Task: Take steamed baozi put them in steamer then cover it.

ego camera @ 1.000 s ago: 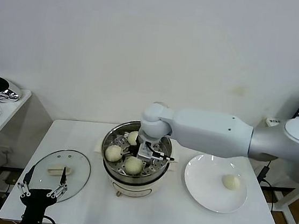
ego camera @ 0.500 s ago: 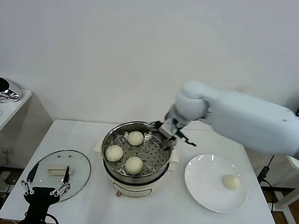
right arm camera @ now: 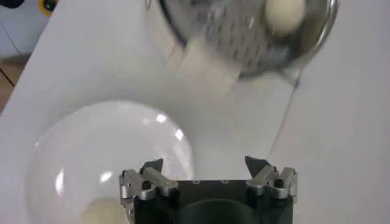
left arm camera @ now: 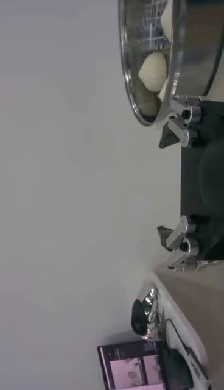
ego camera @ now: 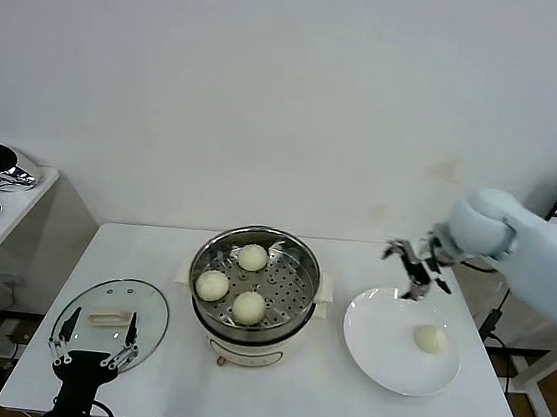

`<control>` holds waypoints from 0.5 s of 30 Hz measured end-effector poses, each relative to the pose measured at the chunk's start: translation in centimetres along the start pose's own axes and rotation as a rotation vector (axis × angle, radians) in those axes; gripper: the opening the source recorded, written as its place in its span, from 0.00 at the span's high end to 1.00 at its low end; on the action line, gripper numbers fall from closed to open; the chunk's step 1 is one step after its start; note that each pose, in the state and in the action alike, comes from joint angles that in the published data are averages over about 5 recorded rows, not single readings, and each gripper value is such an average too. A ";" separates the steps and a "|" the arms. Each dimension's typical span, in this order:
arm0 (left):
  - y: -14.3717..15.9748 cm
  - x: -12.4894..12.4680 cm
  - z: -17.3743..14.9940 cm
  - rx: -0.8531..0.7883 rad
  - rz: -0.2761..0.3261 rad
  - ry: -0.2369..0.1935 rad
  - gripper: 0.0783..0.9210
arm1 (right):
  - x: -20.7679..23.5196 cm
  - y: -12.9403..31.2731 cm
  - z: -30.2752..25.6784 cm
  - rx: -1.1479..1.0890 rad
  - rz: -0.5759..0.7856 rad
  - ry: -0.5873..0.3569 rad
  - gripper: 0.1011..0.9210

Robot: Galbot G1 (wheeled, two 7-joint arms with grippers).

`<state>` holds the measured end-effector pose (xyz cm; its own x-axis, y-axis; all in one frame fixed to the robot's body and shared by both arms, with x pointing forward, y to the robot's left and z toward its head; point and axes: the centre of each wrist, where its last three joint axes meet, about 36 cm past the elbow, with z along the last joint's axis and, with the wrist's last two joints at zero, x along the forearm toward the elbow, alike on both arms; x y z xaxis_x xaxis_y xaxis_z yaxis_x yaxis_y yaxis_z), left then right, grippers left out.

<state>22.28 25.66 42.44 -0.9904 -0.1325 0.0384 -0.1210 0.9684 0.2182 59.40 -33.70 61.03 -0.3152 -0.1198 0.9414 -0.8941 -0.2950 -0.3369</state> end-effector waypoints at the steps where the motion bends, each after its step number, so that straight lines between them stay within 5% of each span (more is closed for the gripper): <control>1: 0.0 0.0 0.1 -0.001 0.000 0.001 0.12 | -0.5 0.6 0.7 -0.018 -0.006 0.008 0.12; 15: 0.2 0.6 0.0 -0.008 -0.008 0.011 0.12 | -7.4 5.5 6.8 -0.171 -0.062 0.101 0.12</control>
<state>21.64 25.74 42.50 -0.9887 -0.1421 0.0472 -0.1280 0.9656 0.2262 59.03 -40.86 52.10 -0.2801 -0.0085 0.9599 -0.9512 -0.1324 -0.2787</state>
